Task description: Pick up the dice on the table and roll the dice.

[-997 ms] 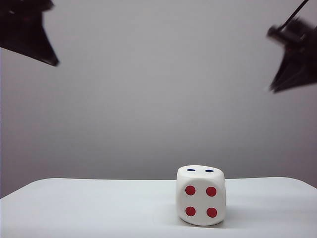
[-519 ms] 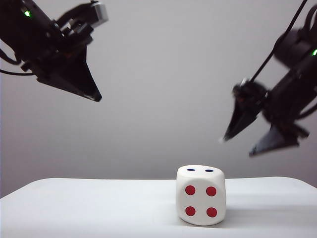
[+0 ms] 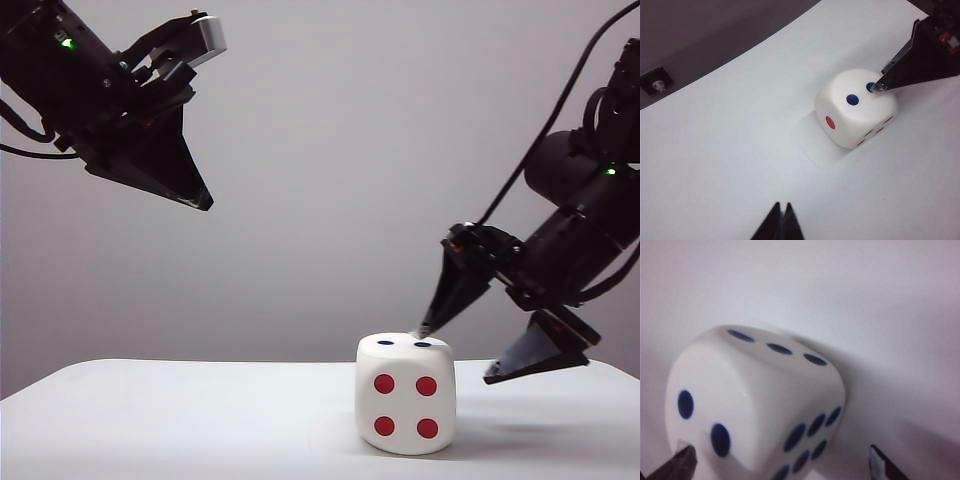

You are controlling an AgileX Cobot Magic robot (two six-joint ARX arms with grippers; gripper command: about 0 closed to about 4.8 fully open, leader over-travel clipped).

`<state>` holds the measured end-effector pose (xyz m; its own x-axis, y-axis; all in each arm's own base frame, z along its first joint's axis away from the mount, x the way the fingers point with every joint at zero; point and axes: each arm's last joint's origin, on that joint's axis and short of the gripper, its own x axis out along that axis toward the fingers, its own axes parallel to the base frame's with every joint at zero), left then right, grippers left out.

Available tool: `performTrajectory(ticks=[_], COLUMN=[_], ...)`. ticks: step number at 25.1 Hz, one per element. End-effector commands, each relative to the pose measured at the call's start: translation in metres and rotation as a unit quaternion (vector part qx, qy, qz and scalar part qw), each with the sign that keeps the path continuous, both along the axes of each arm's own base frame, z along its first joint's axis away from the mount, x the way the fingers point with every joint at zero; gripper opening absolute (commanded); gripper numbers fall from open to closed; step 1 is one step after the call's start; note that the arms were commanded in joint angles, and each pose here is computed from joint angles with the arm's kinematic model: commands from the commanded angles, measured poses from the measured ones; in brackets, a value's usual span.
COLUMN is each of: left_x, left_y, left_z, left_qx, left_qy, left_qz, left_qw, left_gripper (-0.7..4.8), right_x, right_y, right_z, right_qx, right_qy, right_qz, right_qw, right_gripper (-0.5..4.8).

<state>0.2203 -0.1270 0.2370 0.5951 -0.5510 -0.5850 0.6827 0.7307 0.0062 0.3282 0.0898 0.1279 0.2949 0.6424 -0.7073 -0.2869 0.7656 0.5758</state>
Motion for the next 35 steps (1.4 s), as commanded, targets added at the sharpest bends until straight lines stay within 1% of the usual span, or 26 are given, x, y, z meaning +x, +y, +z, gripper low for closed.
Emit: performTrajectory(ticks=[1,4,7,8,9,10,11,12,13,14,15,19,23,24,25,28,31,34,35], left_x=[0.001,0.001,0.001,0.001,0.001,0.001,0.001,0.001,0.001,0.001,0.001,0.001,0.002,0.002,0.002,0.002,0.002,0.002,0.002], left_y=[-0.001,-0.001,-0.001,-0.001,-0.001,-0.001,-0.001,-0.001,-0.001,-0.001,-0.001,-0.001,-0.002,-0.002,-0.002,-0.002,-0.002,-0.002,-0.002], left_z=[0.004,0.004,0.004,0.004,0.004,0.004,0.004,0.004,0.004,0.004,0.004,0.004,0.005,0.006,0.006,0.006,0.006,0.006,0.006], left_qx=[-0.007,-0.008,-0.007,-0.008,-0.008,-0.008,-0.008,-0.008,-0.008,-0.008,-0.008,-0.008,-0.011,-0.013,-0.013,-0.013,-0.013,-0.013,-0.013], left_qy=[-0.011,-0.012,-0.012,-0.012,-0.012,-0.012,-0.012,-0.012,-0.012,-0.012,-0.013,-0.013,-0.019,-0.022,-0.022,-0.022,-0.022,-0.022,-0.023], left_qz=[-0.004,-0.004,-0.004,-0.004,-0.004,-0.004,-0.004,-0.004,-0.004,-0.004,-0.004,-0.004,-0.004,-0.004,-0.004,-0.004,-0.004,-0.004,-0.004], left_qw=[1.000,1.000,1.000,1.000,1.000,1.000,1.000,1.000,1.000,1.000,1.000,1.000,1.000,1.000,1.000,1.000,1.000,1.000,1.000], left_gripper=[-0.01,-0.01,-0.01,-0.01,-0.01,-0.01,-0.01,-0.01,-0.01,-0.01,-0.01,-0.01,-0.01,-0.01,-0.01,-0.01,-0.01,-0.01,-0.01], right_x=[0.003,0.004,0.004,0.004,0.004,0.004,0.004,0.004,0.004,0.004,0.004,0.007,0.016,0.021,0.023,0.030,0.033,0.035,0.034], right_y=[0.011,0.019,0.023,0.023,0.023,0.023,0.023,0.023,0.023,0.023,0.023,0.024,0.029,0.033,0.034,0.036,0.037,0.037,0.037], right_z=[0.005,0.005,0.003,0.002,0.001,0.000,0.000,0.000,0.000,0.000,0.000,0.005,0.024,0.036,0.042,0.055,0.062,0.068,0.073], right_qx=[0.015,0.021,0.016,0.018,0.020,0.021,0.023,0.025,0.025,0.025,0.025,0.032,0.084,0.112,0.120,0.122,0.120,0.118,0.112], right_qy=[-0.023,-0.029,-0.026,-0.021,-0.016,-0.012,-0.010,-0.010,-0.010,-0.010,-0.010,-0.015,-0.008,-0.004,-0.002,-0.005,-0.015,-0.012,-0.017], right_qz=[0.002,0.003,0.001,-0.004,-0.008,-0.011,-0.012,-0.011,-0.011,-0.011,-0.011,-0.008,0.032,0.053,0.059,0.065,0.071,0.073,0.083], right_qw=[1.000,0.999,1.000,1.000,1.000,1.000,1.000,1.000,1.000,1.000,1.000,0.999,0.996,0.992,0.991,0.990,0.990,0.990,0.990], right_gripper=[4.40,4.39,4.21,4.05,3.17,2.59,1.56,1.11,0.77,0.62,0.52,0.53,0.54,0.54,0.54,0.54,0.54,0.54,0.54])
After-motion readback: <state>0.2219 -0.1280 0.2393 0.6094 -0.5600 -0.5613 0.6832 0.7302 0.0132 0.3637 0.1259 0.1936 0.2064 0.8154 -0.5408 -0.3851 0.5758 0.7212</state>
